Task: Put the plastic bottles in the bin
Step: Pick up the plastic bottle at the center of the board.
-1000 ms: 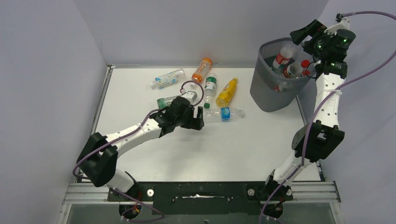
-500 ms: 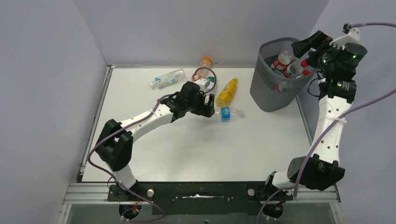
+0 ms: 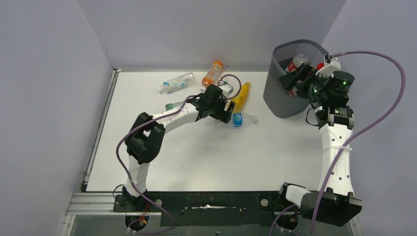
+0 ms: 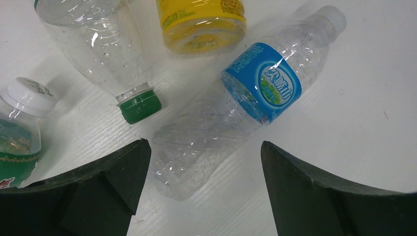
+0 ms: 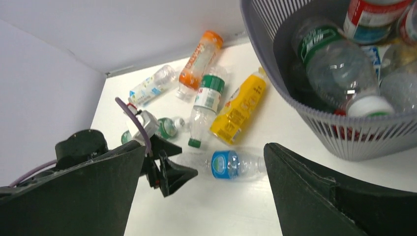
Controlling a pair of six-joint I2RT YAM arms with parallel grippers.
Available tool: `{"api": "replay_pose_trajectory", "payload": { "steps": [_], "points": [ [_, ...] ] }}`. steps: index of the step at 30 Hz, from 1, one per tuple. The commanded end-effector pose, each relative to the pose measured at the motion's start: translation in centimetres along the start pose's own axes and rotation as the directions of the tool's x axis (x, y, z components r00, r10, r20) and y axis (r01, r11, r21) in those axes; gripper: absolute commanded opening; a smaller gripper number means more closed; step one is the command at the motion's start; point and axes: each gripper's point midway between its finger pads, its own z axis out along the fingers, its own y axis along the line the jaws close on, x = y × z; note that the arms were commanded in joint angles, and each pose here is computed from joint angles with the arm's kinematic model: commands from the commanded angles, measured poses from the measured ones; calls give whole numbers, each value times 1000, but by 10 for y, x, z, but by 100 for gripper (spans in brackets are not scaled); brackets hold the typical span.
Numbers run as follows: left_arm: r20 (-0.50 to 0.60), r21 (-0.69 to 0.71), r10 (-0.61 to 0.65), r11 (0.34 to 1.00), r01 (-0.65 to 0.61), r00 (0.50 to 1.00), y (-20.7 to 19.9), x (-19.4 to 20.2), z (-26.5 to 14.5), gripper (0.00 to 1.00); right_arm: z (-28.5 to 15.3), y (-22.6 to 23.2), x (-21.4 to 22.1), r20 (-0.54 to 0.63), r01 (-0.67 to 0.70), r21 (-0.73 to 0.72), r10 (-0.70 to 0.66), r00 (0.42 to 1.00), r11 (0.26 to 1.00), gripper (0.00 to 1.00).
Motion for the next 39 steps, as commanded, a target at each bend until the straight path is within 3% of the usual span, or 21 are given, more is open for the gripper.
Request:
{"api": "replay_pose_trajectory", "payload": {
  "steps": [1,13,30,33,37,39],
  "points": [
    [50,16,104,994,-105,993,-7,-24,2,83,-12,2,12,-2,40,-1,-40,999,999,97],
    [-51,-17,298,954,-299,953,-14,-5,26,83,-6,-15,43,-63,35,14,-34,997,999,97],
    [-131,41,336,942,-333,933,-52,49,12,82,8,-31,78,-136,-27,12,29,990,1000,96],
    [-132,47,325,946,-322,936,-54,55,5,77,9,-34,85,-148,-36,14,38,988,999,96],
    [-121,47,302,953,-299,946,-53,59,-3,54,9,-36,91,-159,-49,19,51,986,999,96],
    [-106,42,293,956,-290,950,-54,54,-9,49,9,-36,94,-165,-58,20,60,984,998,96]
  ]
}}
